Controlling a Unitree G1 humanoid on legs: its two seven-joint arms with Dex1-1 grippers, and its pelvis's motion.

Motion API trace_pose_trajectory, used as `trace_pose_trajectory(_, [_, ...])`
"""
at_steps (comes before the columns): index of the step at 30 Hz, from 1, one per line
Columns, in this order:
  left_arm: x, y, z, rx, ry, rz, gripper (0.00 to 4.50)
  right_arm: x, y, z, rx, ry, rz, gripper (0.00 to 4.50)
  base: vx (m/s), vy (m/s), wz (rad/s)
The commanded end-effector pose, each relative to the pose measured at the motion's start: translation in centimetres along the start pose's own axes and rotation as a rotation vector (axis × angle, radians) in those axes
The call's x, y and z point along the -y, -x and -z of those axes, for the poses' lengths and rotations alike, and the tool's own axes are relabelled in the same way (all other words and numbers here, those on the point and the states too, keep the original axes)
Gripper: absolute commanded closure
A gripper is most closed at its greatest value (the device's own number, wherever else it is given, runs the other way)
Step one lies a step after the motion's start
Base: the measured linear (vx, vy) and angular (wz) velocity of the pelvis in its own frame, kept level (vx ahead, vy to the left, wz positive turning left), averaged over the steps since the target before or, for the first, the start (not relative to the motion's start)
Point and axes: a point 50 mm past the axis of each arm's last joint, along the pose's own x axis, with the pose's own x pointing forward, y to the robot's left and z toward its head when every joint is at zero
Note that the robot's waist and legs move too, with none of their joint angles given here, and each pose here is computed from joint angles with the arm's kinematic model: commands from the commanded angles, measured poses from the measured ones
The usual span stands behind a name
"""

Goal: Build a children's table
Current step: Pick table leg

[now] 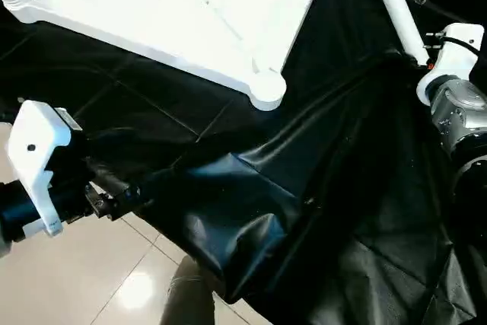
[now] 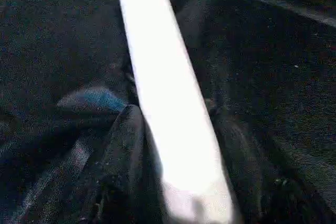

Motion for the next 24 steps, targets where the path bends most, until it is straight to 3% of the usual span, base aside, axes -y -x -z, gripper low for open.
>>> trace_pose_trajectory(1, [0.4, 0.1, 0.0, -0.010, -0.009, 0.011, 0.00, 0.9, 0.4, 2.3, -0.093, -0.029, 0.036, 2.67, 0.000, 0.000, 0.00])
trace_pose_trajectory(11, [0.2, 0.3, 0.1, -0.011, -0.009, -0.005, 0.00, 0.9, 0.4, 2.5, -0.093, -0.058, 0.027, 2.88, 0.000, 0.000, 0.00])
trace_pose_trajectory(16, [0.0, 0.2, 0.4, 0.006, -0.006, -0.051, 0.00, 1.0, 0.5, 2.4, -0.055, -0.097, 0.023, 2.95, 0.000, 0.000, 0.00])
trace_pose_trajectory(24, [0.2, -0.4, 1.6, 0.037, 0.030, -0.108, 0.00, 0.4, 0.8, 2.5, 0.052, -0.133, -0.127, 3.14, 0.000, 0.000, 0.00])
